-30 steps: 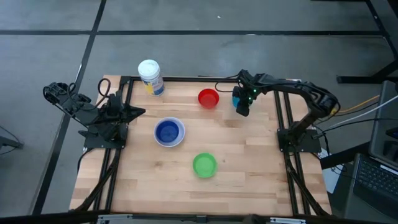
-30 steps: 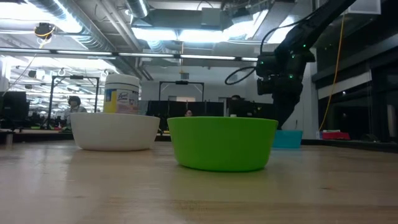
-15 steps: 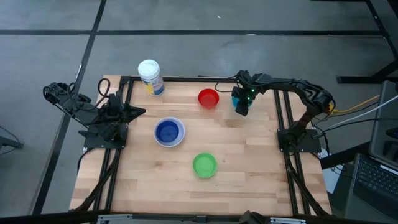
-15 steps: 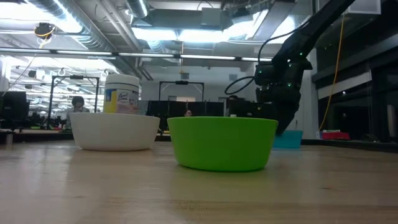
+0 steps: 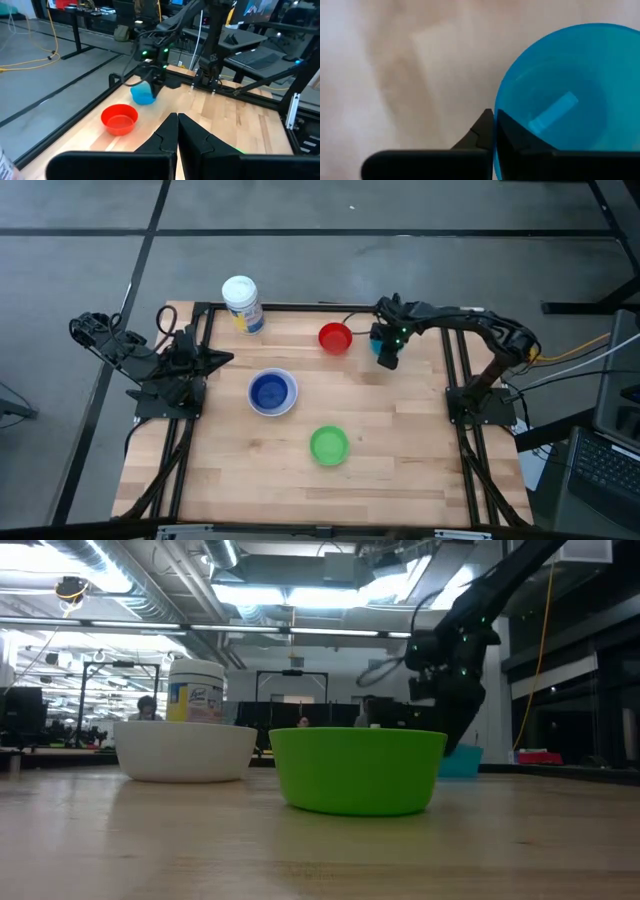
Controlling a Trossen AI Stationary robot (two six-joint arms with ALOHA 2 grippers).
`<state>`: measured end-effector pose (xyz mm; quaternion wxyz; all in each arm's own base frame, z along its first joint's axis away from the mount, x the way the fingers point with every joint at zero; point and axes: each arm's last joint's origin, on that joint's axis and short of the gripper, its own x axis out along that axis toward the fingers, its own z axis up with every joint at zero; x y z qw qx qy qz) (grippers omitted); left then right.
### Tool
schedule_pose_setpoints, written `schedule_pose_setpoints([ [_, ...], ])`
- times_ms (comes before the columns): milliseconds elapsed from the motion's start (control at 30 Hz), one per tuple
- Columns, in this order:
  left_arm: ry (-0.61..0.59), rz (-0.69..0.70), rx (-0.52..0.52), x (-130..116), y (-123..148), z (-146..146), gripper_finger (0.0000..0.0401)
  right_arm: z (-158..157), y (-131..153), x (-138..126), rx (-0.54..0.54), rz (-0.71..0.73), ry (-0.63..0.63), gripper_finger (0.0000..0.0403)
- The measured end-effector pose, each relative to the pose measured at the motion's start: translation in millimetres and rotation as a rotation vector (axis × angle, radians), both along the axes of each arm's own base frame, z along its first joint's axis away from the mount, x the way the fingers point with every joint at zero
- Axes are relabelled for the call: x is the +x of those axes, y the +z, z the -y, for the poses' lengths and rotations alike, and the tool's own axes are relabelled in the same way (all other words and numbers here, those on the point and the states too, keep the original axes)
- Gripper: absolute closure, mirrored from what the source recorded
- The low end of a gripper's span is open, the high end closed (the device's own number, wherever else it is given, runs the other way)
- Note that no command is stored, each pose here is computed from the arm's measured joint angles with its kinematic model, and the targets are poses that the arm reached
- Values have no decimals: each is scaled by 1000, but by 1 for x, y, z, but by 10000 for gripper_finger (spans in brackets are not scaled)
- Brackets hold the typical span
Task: Nest bowls inside each other
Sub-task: Stack the blue bowl on the dark blue bowl
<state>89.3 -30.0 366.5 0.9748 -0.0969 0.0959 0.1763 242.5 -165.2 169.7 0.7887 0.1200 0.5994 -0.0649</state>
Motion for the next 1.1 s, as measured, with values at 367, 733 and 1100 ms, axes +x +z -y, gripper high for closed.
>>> schedule_pose_setpoints([
  [367, 14, -89, 70, -3, -8, -2, 394, -71, 78, 3, 28, 304, 105, 401],
  [733, -106, -208, 148, 8, -14, 0, 365, -129, 167, 6, 423, 739, 192, 402],
  [1100, -466, -44, 26, 47, 3, 5, 365, -174, 207, 25, 772, 984, 403, 402],
])
